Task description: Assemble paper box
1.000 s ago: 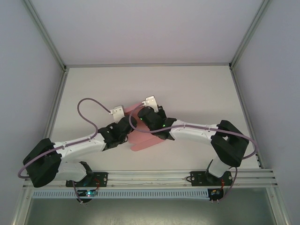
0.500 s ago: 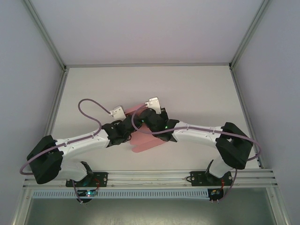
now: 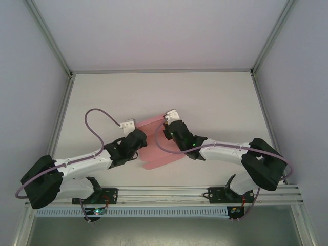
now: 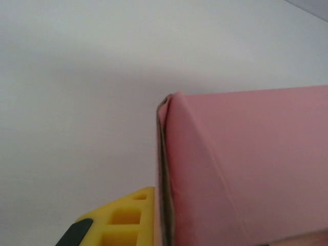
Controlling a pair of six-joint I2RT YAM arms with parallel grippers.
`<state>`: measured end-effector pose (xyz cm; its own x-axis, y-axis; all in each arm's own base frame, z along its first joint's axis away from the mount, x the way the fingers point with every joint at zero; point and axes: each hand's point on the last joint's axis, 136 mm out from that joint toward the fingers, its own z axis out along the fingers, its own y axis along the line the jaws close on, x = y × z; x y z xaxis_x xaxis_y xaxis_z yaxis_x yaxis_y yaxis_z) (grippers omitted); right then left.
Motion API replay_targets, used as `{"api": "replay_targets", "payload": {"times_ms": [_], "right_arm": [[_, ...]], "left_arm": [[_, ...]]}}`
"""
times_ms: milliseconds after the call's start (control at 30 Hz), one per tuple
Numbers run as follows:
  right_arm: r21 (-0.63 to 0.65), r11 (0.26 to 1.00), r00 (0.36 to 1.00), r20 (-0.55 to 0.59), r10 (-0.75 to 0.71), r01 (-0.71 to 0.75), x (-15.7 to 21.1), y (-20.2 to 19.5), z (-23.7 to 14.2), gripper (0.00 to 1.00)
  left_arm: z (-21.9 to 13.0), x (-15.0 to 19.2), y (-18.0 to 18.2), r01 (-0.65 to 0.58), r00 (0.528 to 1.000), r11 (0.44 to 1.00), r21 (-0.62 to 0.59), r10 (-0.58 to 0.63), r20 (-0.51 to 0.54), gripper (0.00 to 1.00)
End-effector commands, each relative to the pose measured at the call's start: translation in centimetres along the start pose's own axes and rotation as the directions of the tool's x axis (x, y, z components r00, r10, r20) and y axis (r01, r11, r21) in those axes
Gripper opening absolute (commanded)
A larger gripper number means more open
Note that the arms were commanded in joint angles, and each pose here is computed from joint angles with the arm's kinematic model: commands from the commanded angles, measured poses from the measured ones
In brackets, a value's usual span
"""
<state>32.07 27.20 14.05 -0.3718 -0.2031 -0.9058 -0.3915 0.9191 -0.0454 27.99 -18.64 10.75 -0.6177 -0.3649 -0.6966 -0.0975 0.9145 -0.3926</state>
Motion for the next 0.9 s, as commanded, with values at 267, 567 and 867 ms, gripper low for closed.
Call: {"api": "replay_targets", "payload": {"times_ms": [267, 567, 867], "right_arm": [[-0.529, 0.847, 0.995, 0.045, 0.090, -0.053, -2.8, 7.5, -3.9, 0.98], [-0.424, 0.896, 0.969, 0.136, 0.204, -0.129, -5.2, 2.7, -8.3, 0.98], [-0.017, 0.959, 0.940, 0.193, 0.280, -0.282, -2.0, -9.0, -11.8, 0.98]], "left_arm": [[-0.5, -2.0, 1.3, 0.027, 0.997, 0.999, -0.040, -0.024, 0.076, 0.00], [-0.6, -1.9, 1.5, -0.018, 0.998, 0.999, -0.052, 0.021, 0.062, 0.00], [0.0, -1.9, 0.5, -0.197, 0.975, 0.980, -0.042, 0.191, -0.116, 0.00]]}}
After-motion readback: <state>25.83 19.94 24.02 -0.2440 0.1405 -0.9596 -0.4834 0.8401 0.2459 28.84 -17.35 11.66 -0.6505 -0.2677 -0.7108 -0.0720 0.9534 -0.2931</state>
